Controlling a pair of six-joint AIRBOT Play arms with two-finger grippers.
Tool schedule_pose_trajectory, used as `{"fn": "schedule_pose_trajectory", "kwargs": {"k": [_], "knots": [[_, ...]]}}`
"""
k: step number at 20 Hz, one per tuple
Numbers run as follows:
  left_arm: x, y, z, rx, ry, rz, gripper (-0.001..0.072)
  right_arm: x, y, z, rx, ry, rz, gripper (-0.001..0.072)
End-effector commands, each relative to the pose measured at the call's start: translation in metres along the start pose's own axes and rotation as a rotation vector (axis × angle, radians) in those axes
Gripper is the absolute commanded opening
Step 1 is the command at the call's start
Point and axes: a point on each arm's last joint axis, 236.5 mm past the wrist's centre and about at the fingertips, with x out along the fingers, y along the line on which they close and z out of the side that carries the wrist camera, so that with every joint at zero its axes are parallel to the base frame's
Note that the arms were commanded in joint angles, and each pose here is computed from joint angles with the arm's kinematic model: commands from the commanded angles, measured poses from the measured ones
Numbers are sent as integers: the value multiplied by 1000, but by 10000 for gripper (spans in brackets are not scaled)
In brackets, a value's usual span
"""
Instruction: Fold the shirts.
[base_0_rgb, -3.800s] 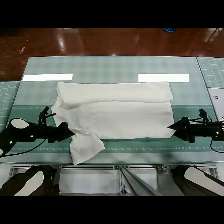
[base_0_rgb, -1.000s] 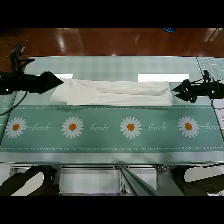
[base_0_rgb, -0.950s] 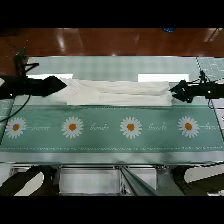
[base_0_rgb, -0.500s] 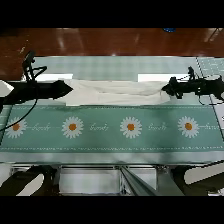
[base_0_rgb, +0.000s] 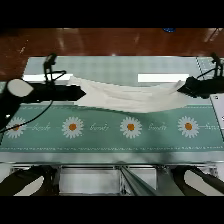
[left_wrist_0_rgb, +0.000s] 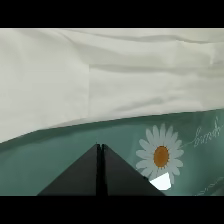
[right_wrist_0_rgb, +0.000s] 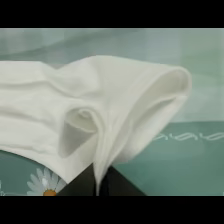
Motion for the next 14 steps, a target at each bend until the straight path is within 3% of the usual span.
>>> {"fn": "schedule_pose_trajectory", "kwargs": {"k": [1, 7, 14], "knots": [[62, -48, -22, 105, 119, -60, 24, -56, 31, -46, -42, -102, -4, 21], [175, -134, -79, 239, 397, -169, 24, -112, 77, -96, -68, -206, 62, 21], [215, -190, -183, 313, 709, -223, 24, -125, 108, -106, -95, -235, 169, 22]]}}
